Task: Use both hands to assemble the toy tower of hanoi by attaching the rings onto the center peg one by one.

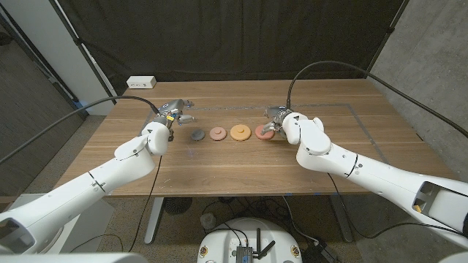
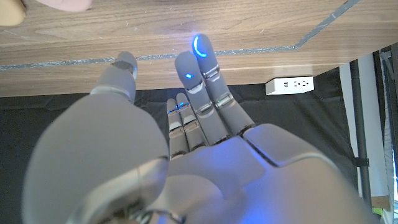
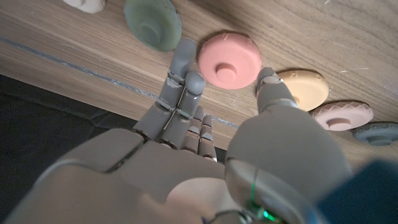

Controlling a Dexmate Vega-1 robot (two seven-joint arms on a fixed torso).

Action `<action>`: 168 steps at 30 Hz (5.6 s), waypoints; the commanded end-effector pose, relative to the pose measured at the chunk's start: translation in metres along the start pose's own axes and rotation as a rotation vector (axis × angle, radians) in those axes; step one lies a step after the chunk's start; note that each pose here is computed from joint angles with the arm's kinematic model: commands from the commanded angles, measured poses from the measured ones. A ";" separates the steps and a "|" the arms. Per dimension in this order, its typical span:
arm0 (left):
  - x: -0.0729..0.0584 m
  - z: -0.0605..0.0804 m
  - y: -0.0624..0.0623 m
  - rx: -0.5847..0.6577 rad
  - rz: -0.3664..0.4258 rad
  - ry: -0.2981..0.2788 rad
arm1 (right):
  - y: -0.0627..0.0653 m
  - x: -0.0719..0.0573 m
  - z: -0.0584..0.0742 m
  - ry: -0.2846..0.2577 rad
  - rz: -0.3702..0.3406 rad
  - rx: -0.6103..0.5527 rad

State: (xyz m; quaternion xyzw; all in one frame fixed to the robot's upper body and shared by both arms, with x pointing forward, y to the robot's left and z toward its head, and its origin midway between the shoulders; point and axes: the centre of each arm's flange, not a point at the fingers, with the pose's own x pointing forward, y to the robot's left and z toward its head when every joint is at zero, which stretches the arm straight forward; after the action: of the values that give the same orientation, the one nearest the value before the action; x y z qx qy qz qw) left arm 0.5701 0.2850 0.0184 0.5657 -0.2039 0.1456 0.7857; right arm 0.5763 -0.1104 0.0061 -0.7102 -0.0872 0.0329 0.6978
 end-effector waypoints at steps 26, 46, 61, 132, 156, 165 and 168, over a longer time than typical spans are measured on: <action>-0.002 -0.005 -0.002 0.000 -0.009 0.012 | 0.011 0.023 0.003 0.028 0.103 -0.027; -0.005 -0.005 -0.002 -0.001 -0.013 0.012 | 0.021 0.032 -0.001 0.056 0.146 -0.033; -0.007 -0.009 -0.005 -0.009 -0.014 0.017 | 0.022 0.036 -0.001 0.065 0.159 -0.045; -0.004 -0.005 -0.004 -0.008 -0.026 0.007 | 0.006 0.020 -0.006 0.013 0.033 -0.083; -0.005 -0.003 -0.004 -0.009 -0.020 0.002 | -0.017 0.002 0.000 -0.030 -0.001 -0.085; -0.006 -0.007 -0.005 -0.006 -0.018 0.003 | -0.020 -0.002 0.006 -0.058 -0.017 -0.104; -0.007 -0.010 -0.005 -0.009 -0.007 0.001 | -0.021 -0.003 0.008 -0.068 -0.020 -0.111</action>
State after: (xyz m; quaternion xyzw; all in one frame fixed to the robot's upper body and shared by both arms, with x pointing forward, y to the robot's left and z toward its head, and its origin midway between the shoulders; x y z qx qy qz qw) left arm 0.5677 0.2877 0.0111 0.5643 -0.1974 0.1373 0.7898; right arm 0.5767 -0.1078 0.0222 -0.7406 -0.1031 0.0410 0.6628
